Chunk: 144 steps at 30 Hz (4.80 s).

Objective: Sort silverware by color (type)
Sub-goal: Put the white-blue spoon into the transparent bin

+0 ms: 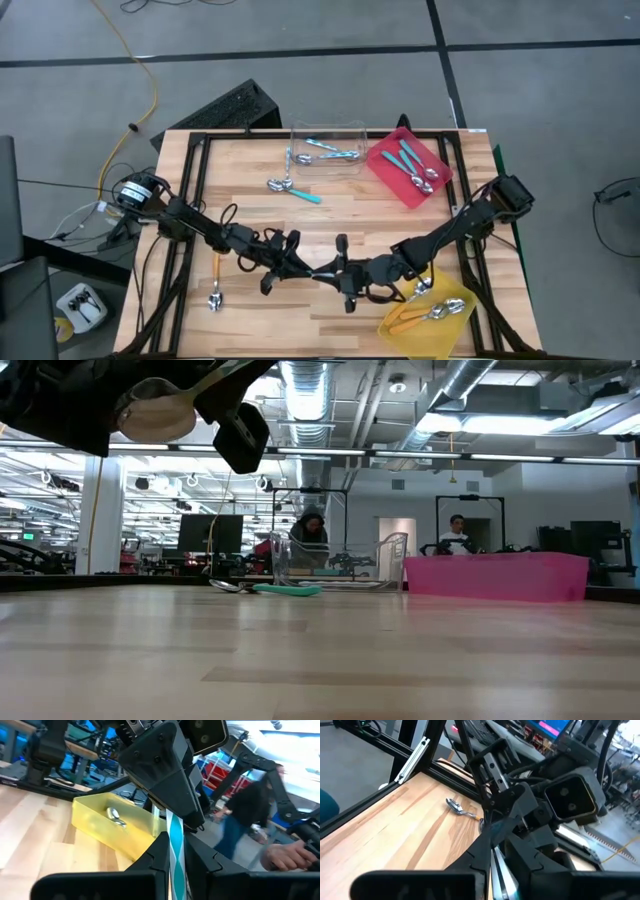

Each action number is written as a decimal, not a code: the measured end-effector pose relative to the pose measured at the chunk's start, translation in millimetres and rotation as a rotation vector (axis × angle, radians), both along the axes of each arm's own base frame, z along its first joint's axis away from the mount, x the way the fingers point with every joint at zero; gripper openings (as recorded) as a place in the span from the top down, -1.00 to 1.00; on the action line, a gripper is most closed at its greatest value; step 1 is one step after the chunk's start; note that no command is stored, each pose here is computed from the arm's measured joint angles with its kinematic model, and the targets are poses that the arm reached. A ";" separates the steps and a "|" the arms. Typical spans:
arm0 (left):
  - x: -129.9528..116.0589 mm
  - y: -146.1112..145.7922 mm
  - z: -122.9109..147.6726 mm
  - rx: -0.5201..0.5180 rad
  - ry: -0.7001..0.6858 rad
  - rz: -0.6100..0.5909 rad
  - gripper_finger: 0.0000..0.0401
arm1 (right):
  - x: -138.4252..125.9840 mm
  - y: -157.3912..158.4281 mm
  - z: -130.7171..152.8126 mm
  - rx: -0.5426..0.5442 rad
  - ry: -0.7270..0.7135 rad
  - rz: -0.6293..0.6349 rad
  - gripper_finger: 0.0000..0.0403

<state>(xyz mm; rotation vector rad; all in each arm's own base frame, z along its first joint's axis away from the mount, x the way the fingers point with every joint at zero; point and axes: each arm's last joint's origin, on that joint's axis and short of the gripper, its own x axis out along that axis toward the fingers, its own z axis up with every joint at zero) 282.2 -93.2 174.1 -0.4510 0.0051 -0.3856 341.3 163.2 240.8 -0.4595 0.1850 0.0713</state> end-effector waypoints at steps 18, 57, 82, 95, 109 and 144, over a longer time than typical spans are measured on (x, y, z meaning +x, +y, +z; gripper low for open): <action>-11.1 13.2 25.0 0.126 0.040 0.065 0.03 | -4.7 -3.7 -13.7 0.070 0.137 -0.097 0.73; -86.0 30.2 59.6 0.327 0.370 0.518 0.02 | 16.6 -266.9 101.1 0.304 0.339 -1.005 0.74; -90.1 35.1 51.8 0.392 0.444 0.632 0.02 | 16.0 -353.7 30.8 0.406 0.622 -1.143 0.74; -90.1 35.2 52.0 0.390 0.442 0.638 0.02 | 16.0 -357.5 26.0 0.398 0.646 -1.147 0.74; -90.1 35.2 52.0 0.390 0.442 0.637 0.02 | 19.5 -357.5 28.3 0.441 0.626 -1.068 0.67; -90.1 35.2 51.8 0.384 0.443 0.639 0.02 | 33.5 -363.8 39.4 0.381 0.480 -0.920 0.04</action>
